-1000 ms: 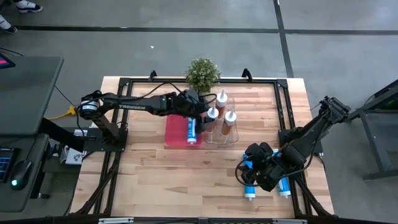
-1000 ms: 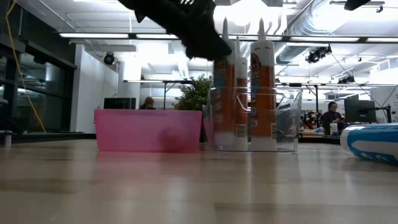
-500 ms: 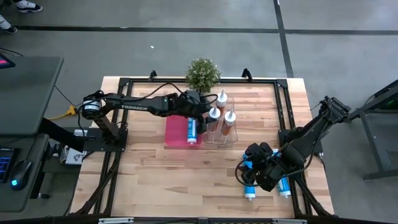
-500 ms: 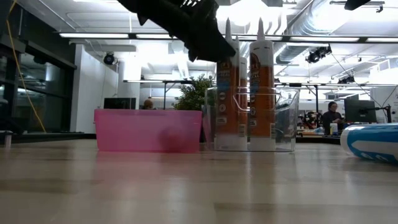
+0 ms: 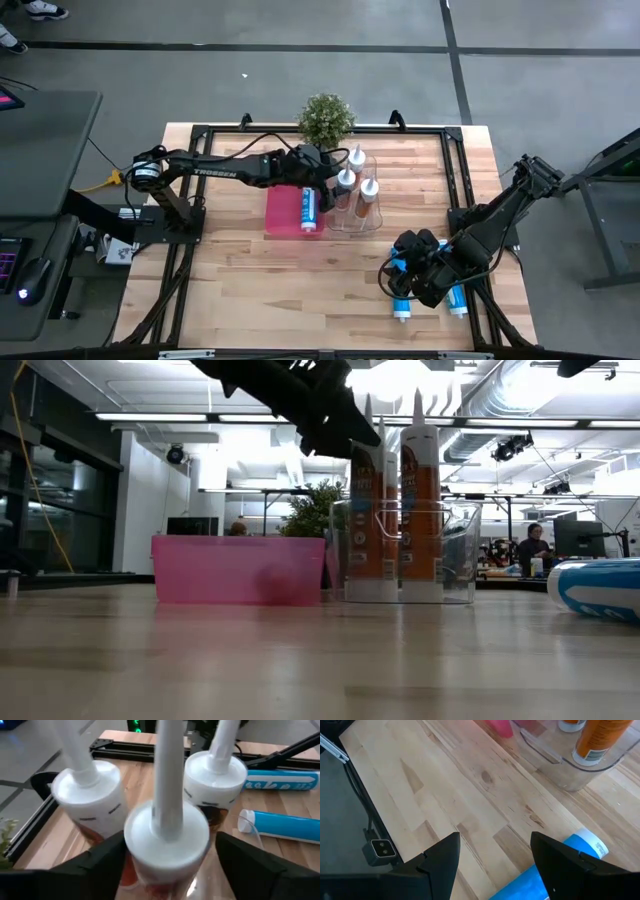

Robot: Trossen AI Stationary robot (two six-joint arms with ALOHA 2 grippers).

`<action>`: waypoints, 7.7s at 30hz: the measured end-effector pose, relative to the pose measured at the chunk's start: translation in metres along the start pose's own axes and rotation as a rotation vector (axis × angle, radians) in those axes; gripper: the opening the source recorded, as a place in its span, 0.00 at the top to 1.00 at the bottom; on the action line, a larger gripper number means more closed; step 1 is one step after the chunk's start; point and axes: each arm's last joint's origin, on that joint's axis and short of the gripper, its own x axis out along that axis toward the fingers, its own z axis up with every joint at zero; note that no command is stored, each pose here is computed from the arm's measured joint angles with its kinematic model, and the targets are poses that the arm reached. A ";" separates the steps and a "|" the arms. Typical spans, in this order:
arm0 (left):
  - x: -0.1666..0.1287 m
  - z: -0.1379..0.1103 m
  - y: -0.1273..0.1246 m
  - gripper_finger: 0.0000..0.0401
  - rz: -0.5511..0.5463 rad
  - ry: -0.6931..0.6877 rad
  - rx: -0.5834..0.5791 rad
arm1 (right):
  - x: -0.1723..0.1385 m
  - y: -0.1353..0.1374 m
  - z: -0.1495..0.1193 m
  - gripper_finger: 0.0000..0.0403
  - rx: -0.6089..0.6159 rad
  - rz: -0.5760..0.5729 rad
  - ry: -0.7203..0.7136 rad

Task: Pick & place silicon tubes, Sealant and Lysol wipes
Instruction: Put the left blue sealant into the pink bin

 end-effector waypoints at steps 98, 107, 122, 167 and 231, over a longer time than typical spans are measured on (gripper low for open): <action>-0.230 -0.159 0.000 0.19 -0.328 -0.128 -0.403 | 0.063 -0.015 -0.036 0.41 0.650 -0.407 0.485; -0.230 -0.159 -0.001 0.19 -0.373 -0.113 -0.404 | 0.092 -0.013 -0.047 0.41 0.651 -0.507 0.488; -0.254 -0.172 0.000 0.19 -0.377 -0.131 -0.449 | 0.100 -0.013 -0.044 0.41 0.672 -0.507 0.482; -0.273 -0.185 0.003 0.19 -0.315 -0.186 -0.441 | 0.131 -0.037 -0.043 0.13 0.775 -0.493 0.508; -0.273 -0.186 0.004 0.19 -0.255 -0.186 -0.479 | 0.090 0.041 0.016 0.48 0.515 0.268 0.049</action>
